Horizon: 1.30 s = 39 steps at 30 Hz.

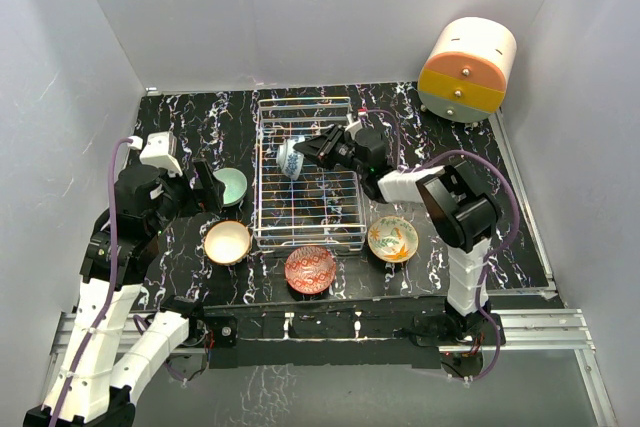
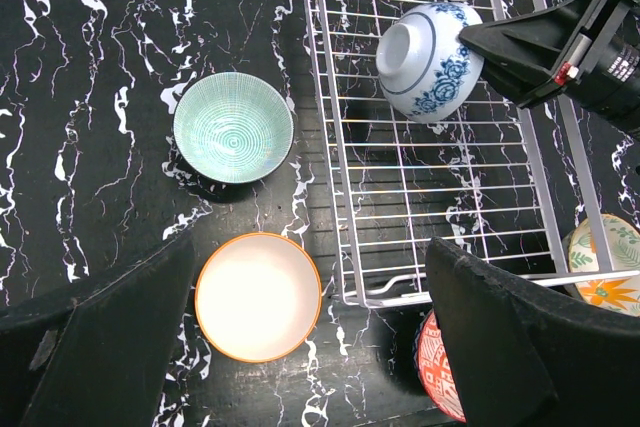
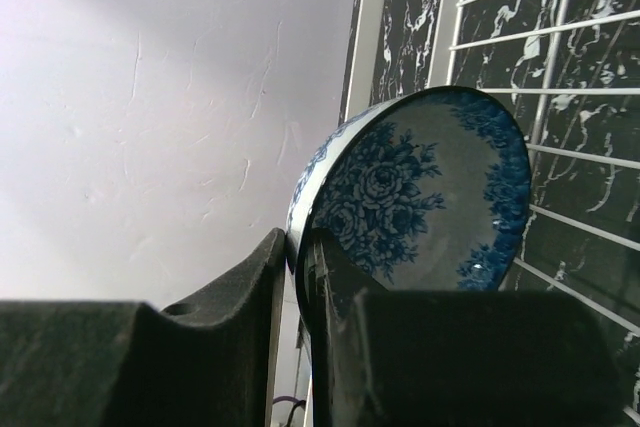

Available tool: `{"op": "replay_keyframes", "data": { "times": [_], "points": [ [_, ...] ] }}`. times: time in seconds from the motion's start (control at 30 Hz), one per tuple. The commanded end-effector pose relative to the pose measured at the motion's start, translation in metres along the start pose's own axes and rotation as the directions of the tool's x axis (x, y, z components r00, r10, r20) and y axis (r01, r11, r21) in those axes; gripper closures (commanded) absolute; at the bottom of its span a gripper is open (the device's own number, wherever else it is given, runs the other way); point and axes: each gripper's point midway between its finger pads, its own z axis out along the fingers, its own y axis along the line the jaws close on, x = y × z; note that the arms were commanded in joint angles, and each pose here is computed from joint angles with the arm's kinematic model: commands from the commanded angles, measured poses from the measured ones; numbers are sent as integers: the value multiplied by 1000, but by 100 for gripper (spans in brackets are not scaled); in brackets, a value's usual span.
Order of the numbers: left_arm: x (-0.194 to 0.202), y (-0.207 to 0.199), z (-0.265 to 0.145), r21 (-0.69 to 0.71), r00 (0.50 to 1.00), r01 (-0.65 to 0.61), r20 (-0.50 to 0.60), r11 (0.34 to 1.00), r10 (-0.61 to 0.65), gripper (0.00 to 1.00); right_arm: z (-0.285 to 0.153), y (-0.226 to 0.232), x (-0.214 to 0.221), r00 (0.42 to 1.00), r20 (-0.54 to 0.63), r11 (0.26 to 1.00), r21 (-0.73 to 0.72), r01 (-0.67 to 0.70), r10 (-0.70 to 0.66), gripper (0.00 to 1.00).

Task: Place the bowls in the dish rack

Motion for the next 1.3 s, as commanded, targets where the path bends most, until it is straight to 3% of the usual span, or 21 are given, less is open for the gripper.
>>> {"op": "replay_keyframes", "data": {
  "times": [0.0,0.37,1.27],
  "points": [
    [-2,1,-6,-3,1000,-10,9,1000,10,3,-16,-49,1,1000,12,990,142,-18,17,84],
    [4,0,-1,-1,1000,0,-9,1000,0,3,-39,-68,-2,999,26,981,193,-34,30,78],
    [9,-2,3,18,1000,13,-8,1000,-13,3,-60,-81,-22,995,46,916,397,62,-87,70]
  ]
}}
